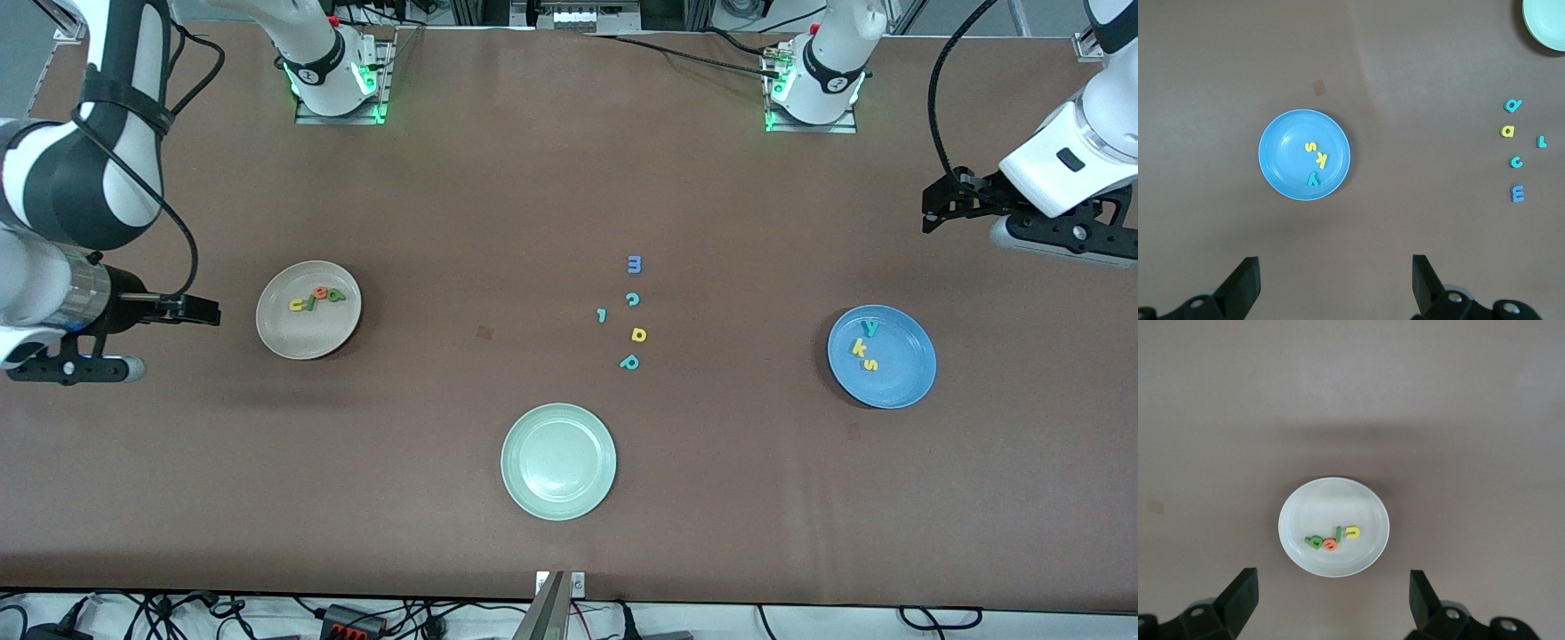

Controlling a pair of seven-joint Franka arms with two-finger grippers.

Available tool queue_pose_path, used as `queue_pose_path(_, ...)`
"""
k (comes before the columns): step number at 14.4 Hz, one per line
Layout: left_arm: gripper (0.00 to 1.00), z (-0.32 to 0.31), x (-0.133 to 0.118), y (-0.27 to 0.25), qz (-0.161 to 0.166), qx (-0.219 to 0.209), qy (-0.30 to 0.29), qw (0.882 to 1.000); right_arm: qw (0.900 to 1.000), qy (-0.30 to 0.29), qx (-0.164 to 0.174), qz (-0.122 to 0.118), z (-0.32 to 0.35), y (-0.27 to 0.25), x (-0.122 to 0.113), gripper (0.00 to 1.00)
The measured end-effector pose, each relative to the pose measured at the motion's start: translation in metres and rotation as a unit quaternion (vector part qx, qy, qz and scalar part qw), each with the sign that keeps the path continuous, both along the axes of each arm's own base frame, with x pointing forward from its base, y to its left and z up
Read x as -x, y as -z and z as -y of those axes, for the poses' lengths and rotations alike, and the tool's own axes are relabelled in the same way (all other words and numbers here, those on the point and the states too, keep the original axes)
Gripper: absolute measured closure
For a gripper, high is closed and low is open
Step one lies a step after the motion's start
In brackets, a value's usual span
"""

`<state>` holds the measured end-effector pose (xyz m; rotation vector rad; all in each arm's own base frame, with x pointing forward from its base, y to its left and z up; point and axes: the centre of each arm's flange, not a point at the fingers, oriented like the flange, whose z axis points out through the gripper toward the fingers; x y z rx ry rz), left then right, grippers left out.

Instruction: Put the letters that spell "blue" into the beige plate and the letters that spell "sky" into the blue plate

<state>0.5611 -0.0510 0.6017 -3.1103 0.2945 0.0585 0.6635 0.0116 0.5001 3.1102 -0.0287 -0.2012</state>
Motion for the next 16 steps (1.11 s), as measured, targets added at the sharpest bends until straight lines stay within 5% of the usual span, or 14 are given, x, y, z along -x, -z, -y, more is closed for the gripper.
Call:
queue_pose_path(8,0.00,0.000,0.000,-0.001,0.000,0.000,0.000,1.000,0.999,-0.009,-0.019,0.046,0.049,-0.082,0.027,0.00)
queue_pose_path(16,0.00,0.000,0.001,-0.002,-0.001,0.000,0.000,1.000,0.999,0.003,-0.017,0.048,0.054,-0.091,0.042,0.00)
